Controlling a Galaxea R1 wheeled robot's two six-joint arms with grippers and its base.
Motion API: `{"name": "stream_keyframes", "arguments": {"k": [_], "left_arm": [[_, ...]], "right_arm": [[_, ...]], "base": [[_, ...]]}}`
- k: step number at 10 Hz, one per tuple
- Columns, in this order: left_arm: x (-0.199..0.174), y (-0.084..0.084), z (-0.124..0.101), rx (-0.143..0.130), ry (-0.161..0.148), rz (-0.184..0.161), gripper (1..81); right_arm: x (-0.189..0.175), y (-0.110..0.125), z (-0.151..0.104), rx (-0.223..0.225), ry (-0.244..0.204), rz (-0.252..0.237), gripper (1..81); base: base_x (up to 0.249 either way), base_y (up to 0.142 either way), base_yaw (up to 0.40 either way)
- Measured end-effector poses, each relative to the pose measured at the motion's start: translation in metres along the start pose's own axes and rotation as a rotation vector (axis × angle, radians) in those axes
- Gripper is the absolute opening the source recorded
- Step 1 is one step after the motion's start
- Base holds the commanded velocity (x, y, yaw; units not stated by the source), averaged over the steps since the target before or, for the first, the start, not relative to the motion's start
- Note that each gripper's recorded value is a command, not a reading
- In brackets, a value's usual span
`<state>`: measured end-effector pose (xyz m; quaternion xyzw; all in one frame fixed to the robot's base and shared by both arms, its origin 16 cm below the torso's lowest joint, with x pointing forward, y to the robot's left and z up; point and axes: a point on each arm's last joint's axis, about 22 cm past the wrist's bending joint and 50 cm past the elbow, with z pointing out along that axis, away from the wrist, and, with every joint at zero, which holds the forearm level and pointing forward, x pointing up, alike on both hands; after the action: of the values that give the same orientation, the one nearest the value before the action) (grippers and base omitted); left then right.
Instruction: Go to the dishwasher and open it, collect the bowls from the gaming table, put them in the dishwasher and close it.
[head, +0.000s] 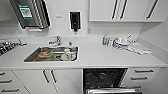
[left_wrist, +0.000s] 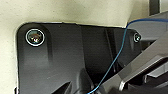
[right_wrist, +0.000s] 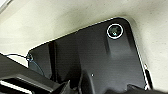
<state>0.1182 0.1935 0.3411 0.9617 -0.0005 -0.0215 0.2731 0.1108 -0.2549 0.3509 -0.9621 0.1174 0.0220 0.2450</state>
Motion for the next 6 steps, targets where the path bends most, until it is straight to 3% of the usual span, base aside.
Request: {"name": "stream_keyframes", "arguments": {"k": [2,6], "left_arm": [[-0.006,-0.001,0.0,0.003,-0.025,-0.001,81.1],[-0.031,0.013,-0.013,0.002,-0.056,-0.018,81.1]], "right_arm": [[0.002,0.001,0.008,-0.01,0.011,-0.037,81.1],[-0.031,-0.015,0.009,-0.02,-0.024,-0.039,81.1]], "base": [[0.0,0.0,0.0],[0.0,0.0,0.0]]}}
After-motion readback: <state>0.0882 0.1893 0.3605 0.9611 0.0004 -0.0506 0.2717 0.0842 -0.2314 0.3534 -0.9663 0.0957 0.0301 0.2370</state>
